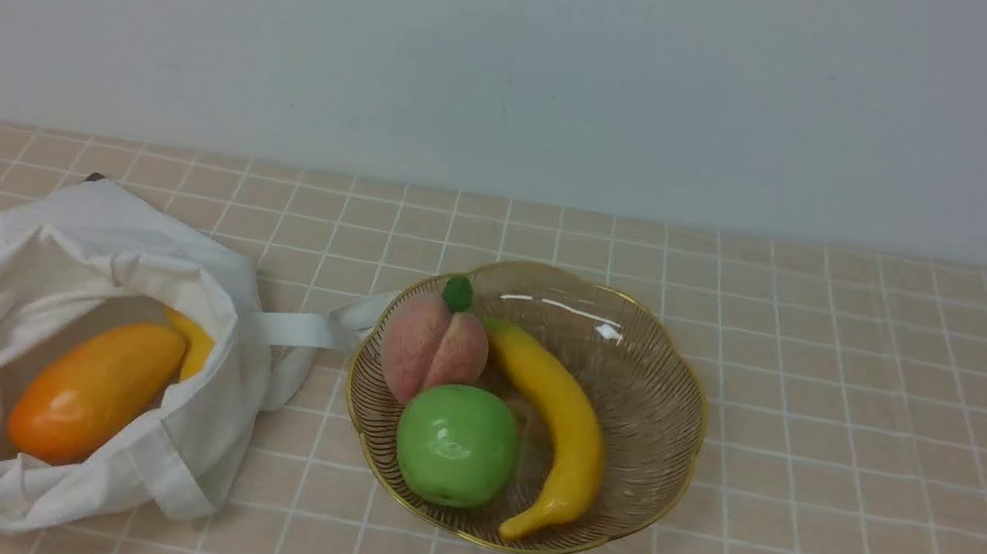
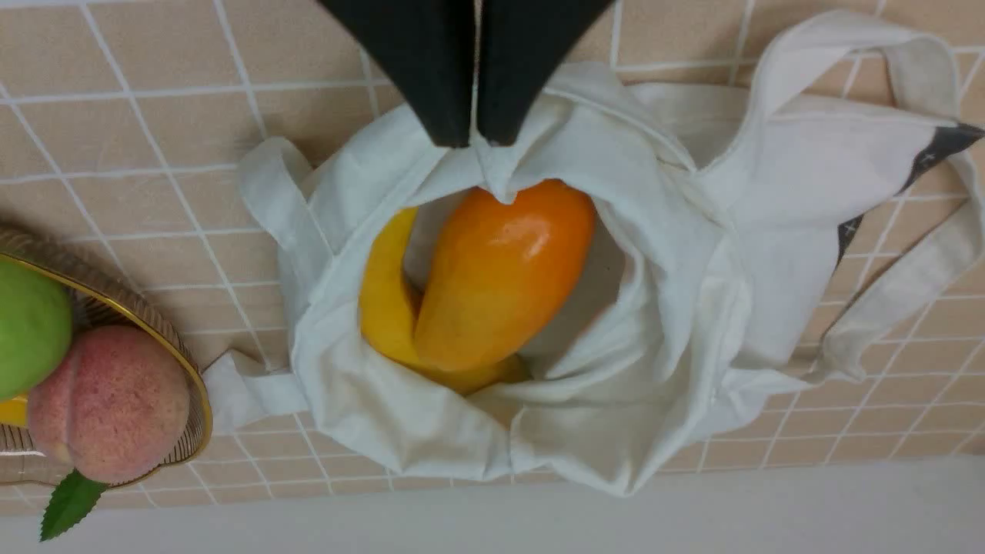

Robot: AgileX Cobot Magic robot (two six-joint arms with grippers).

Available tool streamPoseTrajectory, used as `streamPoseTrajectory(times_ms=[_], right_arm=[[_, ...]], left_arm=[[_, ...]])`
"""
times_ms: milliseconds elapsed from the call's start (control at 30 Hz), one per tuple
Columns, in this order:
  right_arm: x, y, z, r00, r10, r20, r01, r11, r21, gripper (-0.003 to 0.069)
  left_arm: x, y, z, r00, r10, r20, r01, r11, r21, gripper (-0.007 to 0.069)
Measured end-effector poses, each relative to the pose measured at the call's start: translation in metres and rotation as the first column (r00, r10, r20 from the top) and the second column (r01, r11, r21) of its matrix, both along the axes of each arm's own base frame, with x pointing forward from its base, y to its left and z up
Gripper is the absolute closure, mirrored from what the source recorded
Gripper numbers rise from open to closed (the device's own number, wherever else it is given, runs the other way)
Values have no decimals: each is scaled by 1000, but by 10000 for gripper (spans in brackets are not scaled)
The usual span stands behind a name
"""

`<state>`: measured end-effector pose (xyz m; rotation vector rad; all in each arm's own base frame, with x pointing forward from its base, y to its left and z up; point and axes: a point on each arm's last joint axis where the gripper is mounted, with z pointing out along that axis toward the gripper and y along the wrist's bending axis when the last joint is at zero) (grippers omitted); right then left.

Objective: Take the fruit out of the bag on the brown coffee tablecloth and place them on the plate.
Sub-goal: 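Reach into the cloth bag and grasp the fruit inside with the left gripper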

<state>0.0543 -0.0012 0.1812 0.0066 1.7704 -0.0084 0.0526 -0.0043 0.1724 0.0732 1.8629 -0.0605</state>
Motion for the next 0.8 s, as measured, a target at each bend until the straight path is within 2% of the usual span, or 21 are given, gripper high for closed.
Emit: streamPoseTrajectory(times_ms=[600,633,667,700,733,767,800], right_arm=[[0,0,0,1000,0,0,0,1000,0,676],[0,0,0,1000,0,0,0,1000,0,676],[0,0,0,1000,0,0,0,1000,0,676],[0,0,0,1000,0,0,0,1000,0,676],[0,0,0,1000,0,0,0,1000,0,676],[0,0,0,1000,0,0,0,1000,0,676],[0,0,0,1000,0,0,0,1000,0,676]], left_arm=[[0,0,0,1000,2,8,-2,1000,-3,633],[1,-1,2,1000,6,26,-5,999,-39,633],[2,-1,5,998,-38,57,44,994,-105,633],[2,-2,9,995,23,96,-8,987,-162,633],[3,-2,14,990,-18,140,48,976,-213,633],[3,-2,16,985,43,165,-2,970,-242,633],[4,-2,19,980,51,194,2,964,-267,633]])
